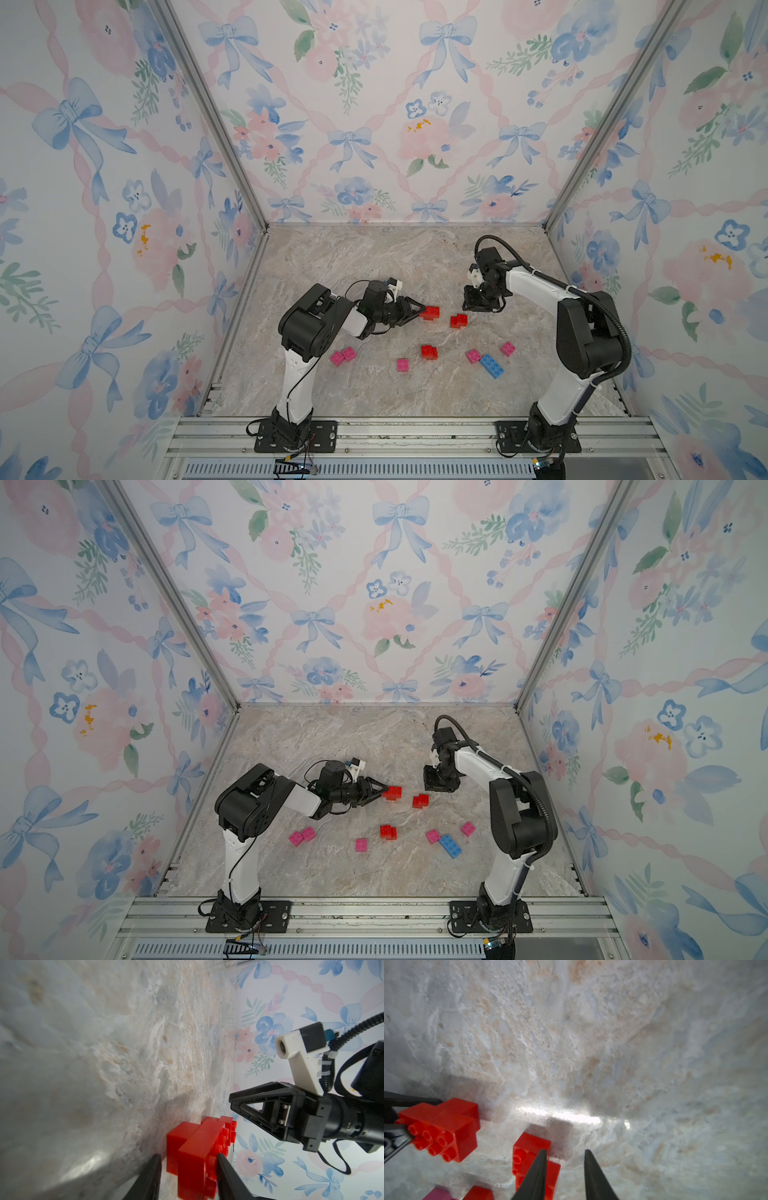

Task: Assemble the letter v with lego
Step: Adjust the lego brick at the center of the board.

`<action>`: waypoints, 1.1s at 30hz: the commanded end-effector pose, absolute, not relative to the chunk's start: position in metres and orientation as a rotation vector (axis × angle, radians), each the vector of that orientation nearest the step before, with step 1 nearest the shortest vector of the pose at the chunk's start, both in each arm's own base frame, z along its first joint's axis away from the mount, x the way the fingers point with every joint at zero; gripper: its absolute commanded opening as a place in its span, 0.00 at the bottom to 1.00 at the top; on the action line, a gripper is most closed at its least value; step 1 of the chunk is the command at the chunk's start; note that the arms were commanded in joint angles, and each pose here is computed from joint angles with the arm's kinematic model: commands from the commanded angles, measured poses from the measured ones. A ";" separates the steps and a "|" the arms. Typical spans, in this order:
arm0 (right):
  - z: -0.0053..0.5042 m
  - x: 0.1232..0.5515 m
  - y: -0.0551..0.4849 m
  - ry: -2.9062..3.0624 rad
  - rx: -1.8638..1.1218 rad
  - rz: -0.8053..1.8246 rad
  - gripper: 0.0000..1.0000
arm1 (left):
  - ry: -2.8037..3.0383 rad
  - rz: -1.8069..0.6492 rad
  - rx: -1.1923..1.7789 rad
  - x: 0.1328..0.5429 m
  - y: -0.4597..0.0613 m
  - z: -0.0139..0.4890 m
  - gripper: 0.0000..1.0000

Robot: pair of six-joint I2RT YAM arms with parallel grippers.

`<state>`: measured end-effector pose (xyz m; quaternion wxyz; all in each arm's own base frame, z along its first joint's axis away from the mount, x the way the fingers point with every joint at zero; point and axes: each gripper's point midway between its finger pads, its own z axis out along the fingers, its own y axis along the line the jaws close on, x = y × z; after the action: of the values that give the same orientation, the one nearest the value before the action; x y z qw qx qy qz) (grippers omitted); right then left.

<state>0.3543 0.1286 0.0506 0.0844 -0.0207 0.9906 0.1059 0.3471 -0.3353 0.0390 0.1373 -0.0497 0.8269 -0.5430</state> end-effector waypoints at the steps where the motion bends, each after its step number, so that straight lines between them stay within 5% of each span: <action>1: 0.052 0.370 0.126 2.925 -0.078 0.236 0.26 | 2.396 -1.584 -0.139 0.346 -0.340 0.034 0.45; 24: 0.052 0.312 0.126 3.036 -0.111 0.241 0.24 | 2.406 -1.575 -0.147 0.345 -0.339 0.029 0.43; 26: 0.064 0.312 0.117 3.015 -0.133 0.200 0.31 | 2.405 -1.577 -0.145 0.344 -0.339 0.030 0.43; 30: 0.076 0.311 0.117 2.962 -0.315 0.140 0.63 | 2.404 -1.576 -0.146 0.345 -0.339 0.030 0.43; 33: 0.086 0.310 0.138 2.873 -0.481 0.201 0.72 | 2.401 -1.575 -0.146 0.345 -0.339 0.032 0.42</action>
<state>0.3179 0.1247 0.0818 0.1019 -0.0965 0.9879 0.0662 0.3464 -0.3379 0.0395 0.1398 -0.0453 0.8247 -0.5461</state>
